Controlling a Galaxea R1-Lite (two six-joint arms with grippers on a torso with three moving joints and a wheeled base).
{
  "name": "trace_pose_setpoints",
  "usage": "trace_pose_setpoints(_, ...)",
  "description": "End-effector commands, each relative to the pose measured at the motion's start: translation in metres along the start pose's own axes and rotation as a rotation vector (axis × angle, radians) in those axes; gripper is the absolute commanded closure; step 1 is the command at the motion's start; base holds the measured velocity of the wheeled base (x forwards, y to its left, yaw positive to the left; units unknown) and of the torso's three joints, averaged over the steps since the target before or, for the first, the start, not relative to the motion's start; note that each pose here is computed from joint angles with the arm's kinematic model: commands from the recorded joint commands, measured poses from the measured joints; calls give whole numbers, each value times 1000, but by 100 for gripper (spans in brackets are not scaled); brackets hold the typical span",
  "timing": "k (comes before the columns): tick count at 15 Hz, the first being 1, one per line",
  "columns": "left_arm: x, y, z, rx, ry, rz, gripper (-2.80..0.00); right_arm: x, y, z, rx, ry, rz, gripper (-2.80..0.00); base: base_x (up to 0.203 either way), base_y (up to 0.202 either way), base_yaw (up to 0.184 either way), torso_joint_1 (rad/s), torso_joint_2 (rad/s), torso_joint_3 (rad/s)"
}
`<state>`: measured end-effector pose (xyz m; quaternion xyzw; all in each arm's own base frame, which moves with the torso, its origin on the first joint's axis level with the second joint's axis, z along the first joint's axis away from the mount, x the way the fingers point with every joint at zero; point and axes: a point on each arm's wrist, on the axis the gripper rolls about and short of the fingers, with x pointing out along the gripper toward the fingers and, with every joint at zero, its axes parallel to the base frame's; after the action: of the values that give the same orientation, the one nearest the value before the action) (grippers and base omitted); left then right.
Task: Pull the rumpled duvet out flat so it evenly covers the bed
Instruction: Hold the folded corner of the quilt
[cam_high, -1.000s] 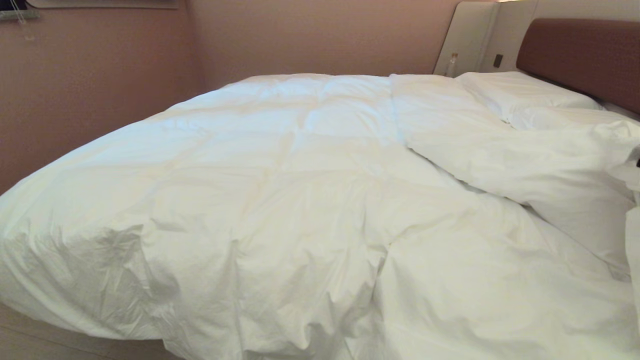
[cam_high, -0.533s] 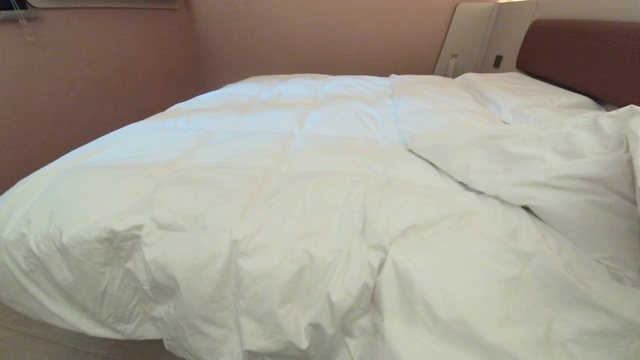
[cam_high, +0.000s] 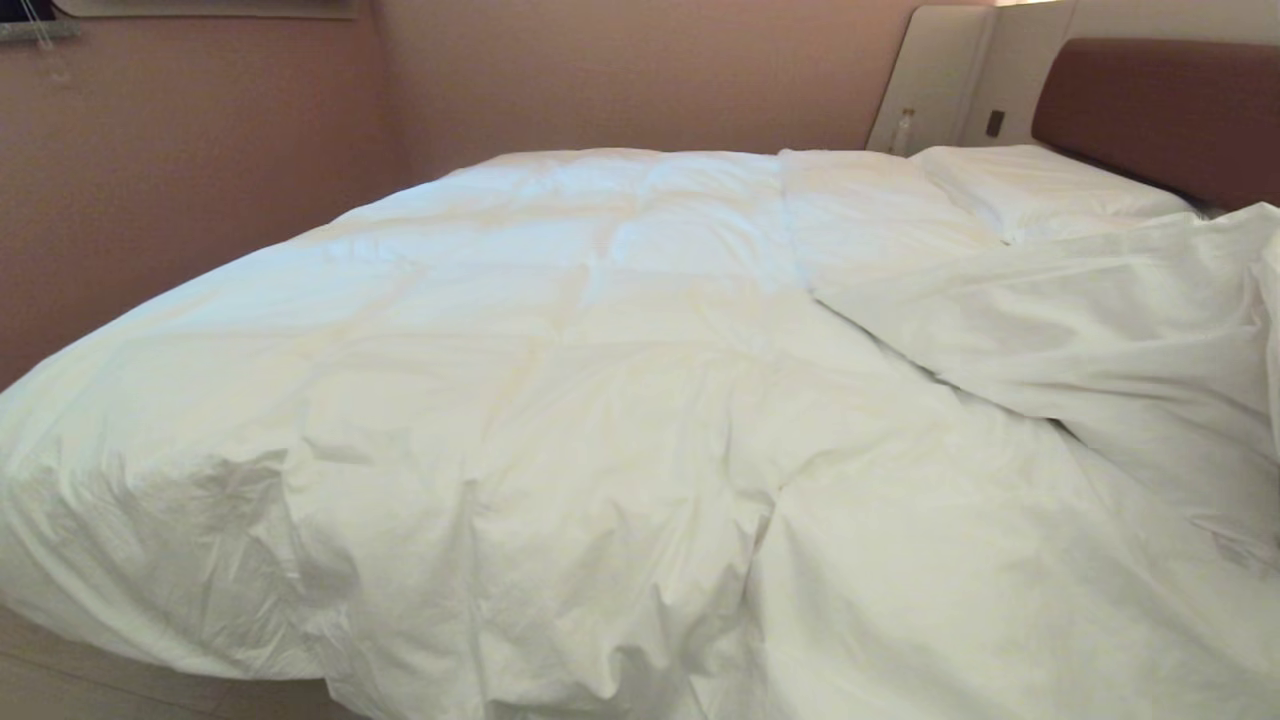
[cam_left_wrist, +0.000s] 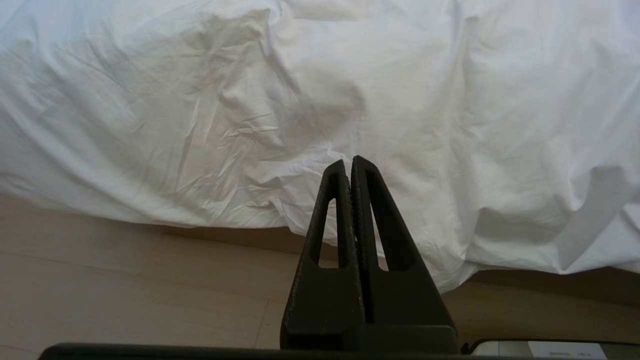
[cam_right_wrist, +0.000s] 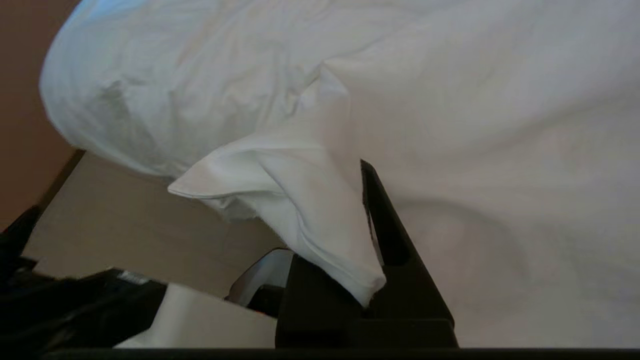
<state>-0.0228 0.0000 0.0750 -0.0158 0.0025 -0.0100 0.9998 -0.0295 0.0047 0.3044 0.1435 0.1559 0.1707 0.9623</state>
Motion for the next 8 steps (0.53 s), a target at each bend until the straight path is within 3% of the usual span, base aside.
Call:
trace_pose_setpoints(1,0,0,0,-1,1,0,0,-22,5,-17,14,56,74,0,0,0,0,0,0,0)
trace_pose_setpoints(6,0,0,0,-1,0,0,0,-41,8,-31,21,66,104,0,0,0,0,0,0,0)
trace_pose_setpoints(8,0,0,0,-1,0,0,0,-40,6,-38,40,110,89,0,0,0,0,0,0,0)
